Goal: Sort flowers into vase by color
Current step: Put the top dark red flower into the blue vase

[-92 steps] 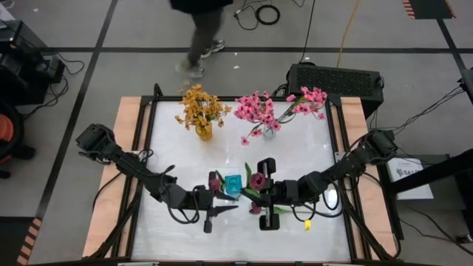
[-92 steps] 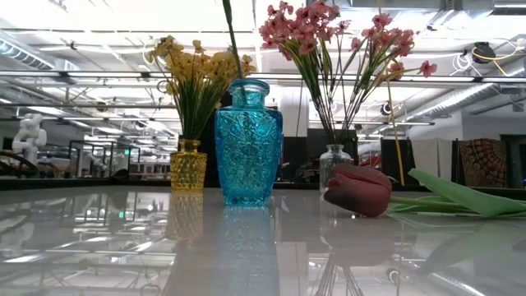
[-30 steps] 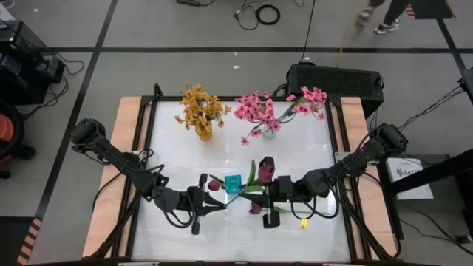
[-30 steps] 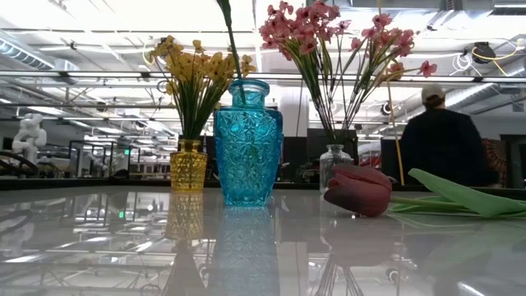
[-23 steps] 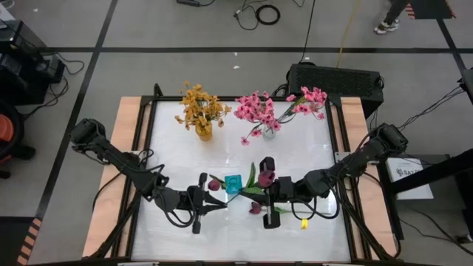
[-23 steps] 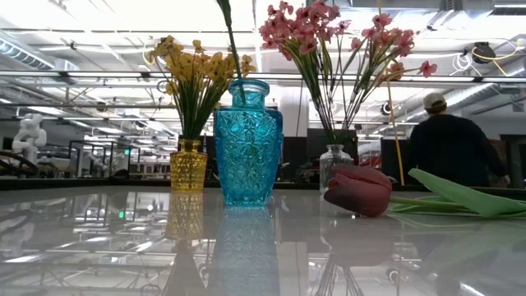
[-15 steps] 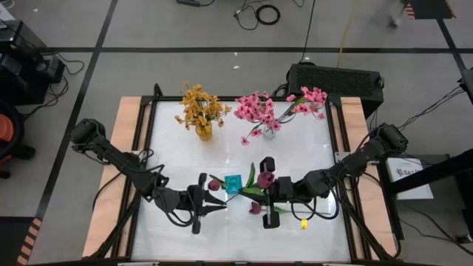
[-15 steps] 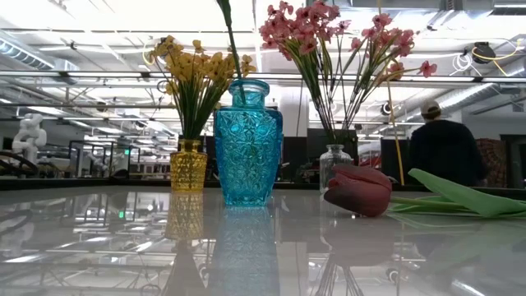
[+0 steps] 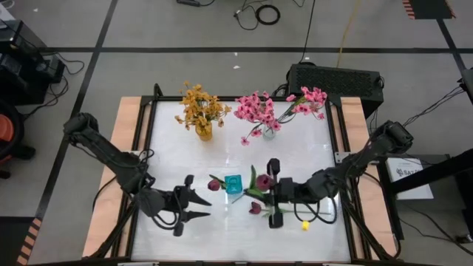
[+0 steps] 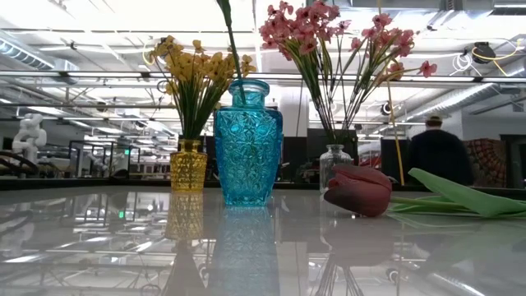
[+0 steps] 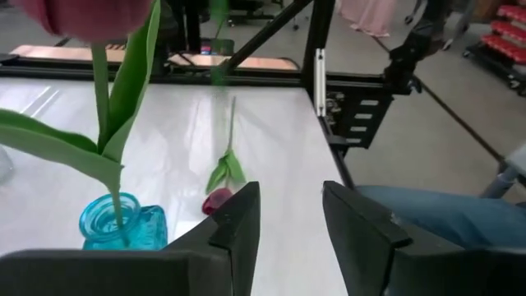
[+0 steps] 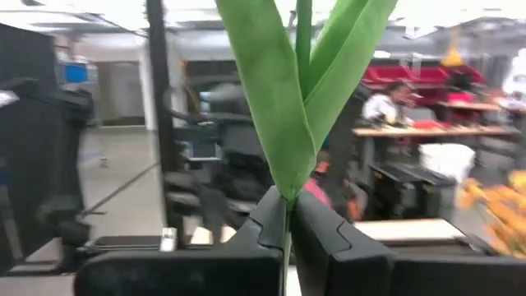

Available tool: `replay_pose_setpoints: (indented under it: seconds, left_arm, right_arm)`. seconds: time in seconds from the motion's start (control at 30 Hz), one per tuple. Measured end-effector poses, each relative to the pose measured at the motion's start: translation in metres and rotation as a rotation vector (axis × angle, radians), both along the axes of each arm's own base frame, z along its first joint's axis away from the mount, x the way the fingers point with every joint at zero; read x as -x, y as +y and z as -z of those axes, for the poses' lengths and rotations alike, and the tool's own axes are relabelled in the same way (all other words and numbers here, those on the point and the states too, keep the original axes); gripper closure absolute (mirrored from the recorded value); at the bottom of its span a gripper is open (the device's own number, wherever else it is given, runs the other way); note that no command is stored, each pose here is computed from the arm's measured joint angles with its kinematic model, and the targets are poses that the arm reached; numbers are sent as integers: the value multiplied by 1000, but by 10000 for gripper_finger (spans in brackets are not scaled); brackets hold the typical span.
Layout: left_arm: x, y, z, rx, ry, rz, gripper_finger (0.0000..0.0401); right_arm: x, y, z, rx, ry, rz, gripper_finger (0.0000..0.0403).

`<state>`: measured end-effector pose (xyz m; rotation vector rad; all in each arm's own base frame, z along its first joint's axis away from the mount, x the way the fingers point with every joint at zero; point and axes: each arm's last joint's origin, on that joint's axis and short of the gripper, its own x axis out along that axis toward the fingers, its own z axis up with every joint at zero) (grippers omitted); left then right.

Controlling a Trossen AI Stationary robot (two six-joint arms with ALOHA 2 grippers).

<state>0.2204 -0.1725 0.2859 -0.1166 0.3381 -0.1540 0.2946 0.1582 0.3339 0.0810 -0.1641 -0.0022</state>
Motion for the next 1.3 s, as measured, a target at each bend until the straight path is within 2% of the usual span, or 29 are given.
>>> replay_pose_setpoints:
  seconds: [0.2,0.5,0.7,0.97,1.3]
  left_arm:
    - [5,-3,-3,-4,-7,21,259]
    - [6,-2,-1,-15,5,20,259]
    - [6,-2,-1,-15,5,20,259]
    - [6,-2,-1,-18,7,20,259]
    - [6,-2,0,-23,16,19,259]
  right_arm:
    - [-7,-20,18,-60,35,70,402]
    - [-14,-45,34,-86,68,165,403]
    - [-17,-55,40,-64,123,197,403]
    - [-31,-65,58,-103,172,234,397]
    - [-34,-66,65,-123,212,236,395]
